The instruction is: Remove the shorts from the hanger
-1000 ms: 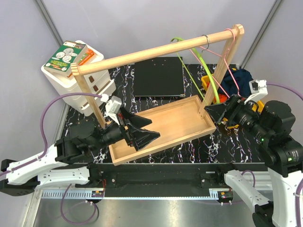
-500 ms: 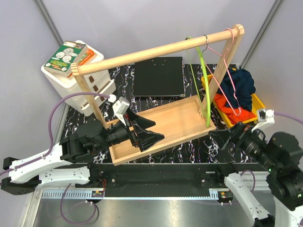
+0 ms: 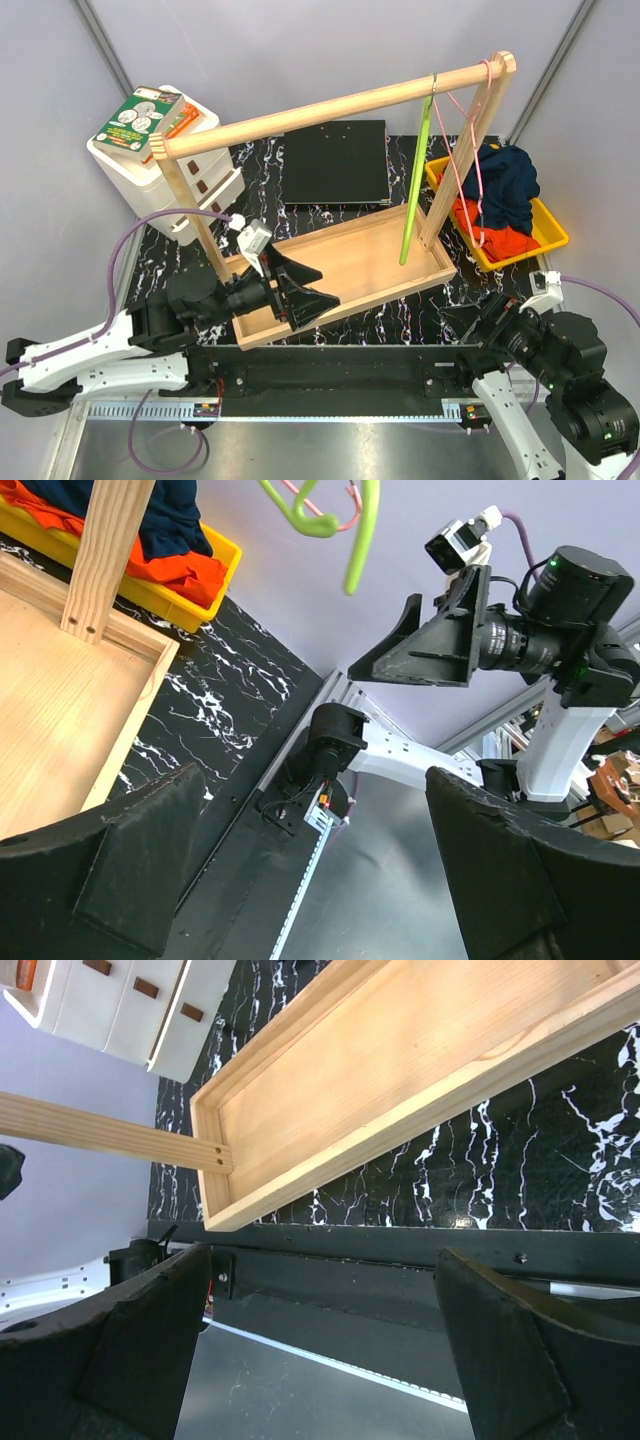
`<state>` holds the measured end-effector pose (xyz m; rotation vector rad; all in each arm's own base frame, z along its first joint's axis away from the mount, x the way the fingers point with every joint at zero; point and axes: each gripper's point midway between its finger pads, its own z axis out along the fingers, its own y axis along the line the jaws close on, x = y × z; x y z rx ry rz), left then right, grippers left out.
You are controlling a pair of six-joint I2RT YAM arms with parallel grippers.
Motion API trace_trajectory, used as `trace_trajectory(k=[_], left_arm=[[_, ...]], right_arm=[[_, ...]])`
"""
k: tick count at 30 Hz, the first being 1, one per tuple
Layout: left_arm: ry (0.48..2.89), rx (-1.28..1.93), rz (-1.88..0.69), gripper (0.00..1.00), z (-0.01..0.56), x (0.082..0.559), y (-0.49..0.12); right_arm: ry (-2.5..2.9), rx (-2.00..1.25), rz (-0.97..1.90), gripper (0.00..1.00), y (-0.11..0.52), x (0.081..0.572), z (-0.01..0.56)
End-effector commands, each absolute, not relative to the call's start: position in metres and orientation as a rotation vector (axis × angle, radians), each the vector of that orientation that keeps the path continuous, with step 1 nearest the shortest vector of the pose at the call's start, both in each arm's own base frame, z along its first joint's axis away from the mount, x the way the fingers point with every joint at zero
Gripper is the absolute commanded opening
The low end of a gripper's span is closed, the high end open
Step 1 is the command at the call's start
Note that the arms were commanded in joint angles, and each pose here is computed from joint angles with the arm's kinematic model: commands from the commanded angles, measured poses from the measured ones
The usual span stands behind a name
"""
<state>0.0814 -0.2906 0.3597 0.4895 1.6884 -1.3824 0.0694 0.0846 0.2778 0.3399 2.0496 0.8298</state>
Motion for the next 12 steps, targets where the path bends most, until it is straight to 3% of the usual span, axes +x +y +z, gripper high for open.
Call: trace_trajectory(k=[1, 12], left_arm=[[1.616, 0.453, -1.465, 0.95, 0.377, 0.074, -0.281], [1.566, 0.467, -1.440, 0.96, 0.400, 0.073, -0.266]], right_arm=[[2.034, 0.372, 0.781, 1.00, 0.079, 0.083, 0.287], [2.033, 0.364, 0.670, 1.00, 0.067, 0.093, 0.310]])
